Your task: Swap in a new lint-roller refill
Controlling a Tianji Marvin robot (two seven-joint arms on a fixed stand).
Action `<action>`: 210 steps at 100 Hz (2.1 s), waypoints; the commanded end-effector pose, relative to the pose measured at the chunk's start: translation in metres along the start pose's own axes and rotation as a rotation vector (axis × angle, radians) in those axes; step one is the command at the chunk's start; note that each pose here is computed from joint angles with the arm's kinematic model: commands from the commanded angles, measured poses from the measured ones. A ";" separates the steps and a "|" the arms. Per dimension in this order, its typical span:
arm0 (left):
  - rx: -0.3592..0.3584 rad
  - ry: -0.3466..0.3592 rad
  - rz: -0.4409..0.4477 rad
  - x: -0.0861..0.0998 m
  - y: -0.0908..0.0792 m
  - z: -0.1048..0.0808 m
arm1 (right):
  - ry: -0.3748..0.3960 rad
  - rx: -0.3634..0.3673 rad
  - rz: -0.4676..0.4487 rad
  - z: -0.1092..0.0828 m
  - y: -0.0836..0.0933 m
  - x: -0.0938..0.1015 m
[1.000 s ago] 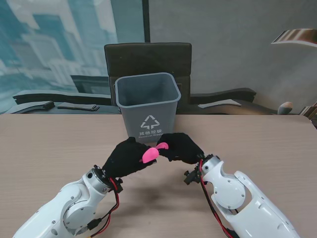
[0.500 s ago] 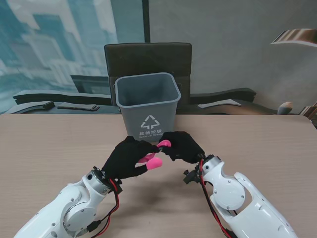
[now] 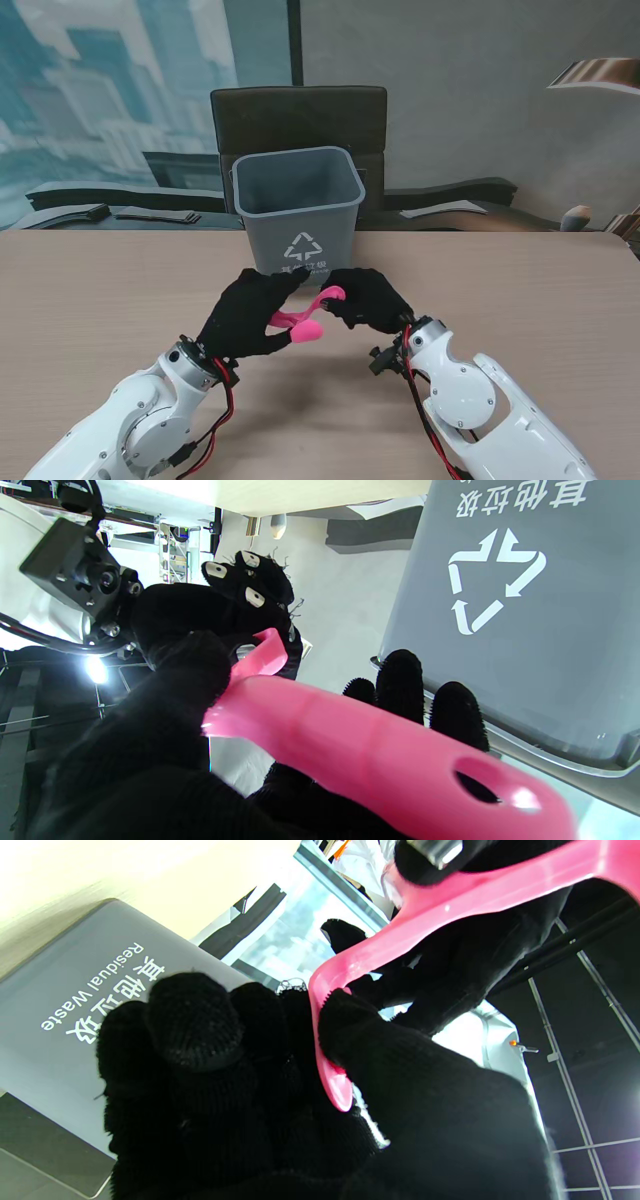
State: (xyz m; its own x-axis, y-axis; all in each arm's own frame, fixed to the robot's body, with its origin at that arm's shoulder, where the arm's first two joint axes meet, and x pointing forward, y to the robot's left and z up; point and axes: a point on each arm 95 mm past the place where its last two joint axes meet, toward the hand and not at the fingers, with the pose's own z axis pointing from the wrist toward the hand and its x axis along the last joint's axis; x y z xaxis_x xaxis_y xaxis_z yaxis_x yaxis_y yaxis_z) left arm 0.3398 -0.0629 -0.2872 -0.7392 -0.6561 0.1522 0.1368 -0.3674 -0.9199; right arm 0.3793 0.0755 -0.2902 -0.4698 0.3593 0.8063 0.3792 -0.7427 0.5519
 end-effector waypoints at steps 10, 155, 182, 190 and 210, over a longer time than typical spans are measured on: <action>-0.029 0.003 0.021 -0.004 0.003 -0.005 | -0.016 -0.024 0.031 -0.002 -0.003 0.006; -0.015 0.033 -0.094 0.018 0.012 0.008 | -0.152 -0.172 0.014 0.015 -0.009 0.020; 0.018 0.015 -0.083 0.019 0.013 0.013 | -0.153 -0.159 0.042 0.017 -0.017 0.022; 0.032 0.011 -0.076 0.019 0.012 0.013 | -0.156 -0.155 0.049 0.017 -0.019 0.021; 0.057 0.004 -0.072 0.019 0.010 0.012 | -0.161 -0.143 0.055 0.017 -0.022 0.020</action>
State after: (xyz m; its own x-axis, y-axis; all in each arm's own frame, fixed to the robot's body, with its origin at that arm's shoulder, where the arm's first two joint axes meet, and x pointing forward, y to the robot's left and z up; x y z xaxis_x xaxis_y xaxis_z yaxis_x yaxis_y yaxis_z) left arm 0.3360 -0.0859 -0.2888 -0.7555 -0.6202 0.2111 0.1237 -0.4515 -0.8836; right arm 0.3777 0.1023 -0.2831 -0.3111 0.4058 0.8594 0.2602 -0.8333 0.4877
